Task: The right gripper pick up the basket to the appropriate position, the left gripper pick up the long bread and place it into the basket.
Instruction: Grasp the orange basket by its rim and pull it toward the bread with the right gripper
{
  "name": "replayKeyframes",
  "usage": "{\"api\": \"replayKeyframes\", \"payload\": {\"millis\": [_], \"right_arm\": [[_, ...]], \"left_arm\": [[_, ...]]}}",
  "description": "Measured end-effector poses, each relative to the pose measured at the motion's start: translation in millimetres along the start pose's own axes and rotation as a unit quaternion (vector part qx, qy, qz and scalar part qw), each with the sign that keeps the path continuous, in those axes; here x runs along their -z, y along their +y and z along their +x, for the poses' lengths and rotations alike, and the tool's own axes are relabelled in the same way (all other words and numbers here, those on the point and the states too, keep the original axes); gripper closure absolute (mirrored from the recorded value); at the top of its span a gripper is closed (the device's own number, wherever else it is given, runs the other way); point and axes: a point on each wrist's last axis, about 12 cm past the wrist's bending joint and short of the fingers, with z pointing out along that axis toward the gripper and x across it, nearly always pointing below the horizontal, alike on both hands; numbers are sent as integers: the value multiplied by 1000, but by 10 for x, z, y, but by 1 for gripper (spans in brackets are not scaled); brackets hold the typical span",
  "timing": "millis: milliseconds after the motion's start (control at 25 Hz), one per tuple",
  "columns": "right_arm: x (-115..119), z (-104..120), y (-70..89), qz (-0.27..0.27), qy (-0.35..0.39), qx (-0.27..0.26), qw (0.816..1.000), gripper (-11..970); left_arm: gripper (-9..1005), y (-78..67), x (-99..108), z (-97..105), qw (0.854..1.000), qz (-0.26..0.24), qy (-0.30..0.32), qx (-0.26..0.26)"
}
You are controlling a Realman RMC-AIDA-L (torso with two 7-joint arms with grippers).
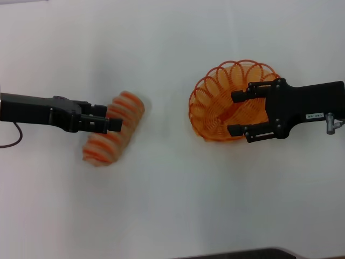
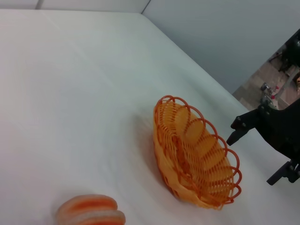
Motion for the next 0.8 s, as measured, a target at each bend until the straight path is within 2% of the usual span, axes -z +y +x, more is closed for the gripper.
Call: {"api": "replayKeyframes", "payload": {"millis": [520,720,800], "right_arm": [[-9,-34,-9,0,-14,-12,1000,168],[40,-215,-104,16,-63,-54,996,178],[79,-342,-209,20,-71,-97,992,181]], "left_arm": [[185,-3,1,7,1000,2,1,1],[185,4,-2,9,1000,-3,-2,1],[185,12,-6,4,1000,-6,-3,1]]}}
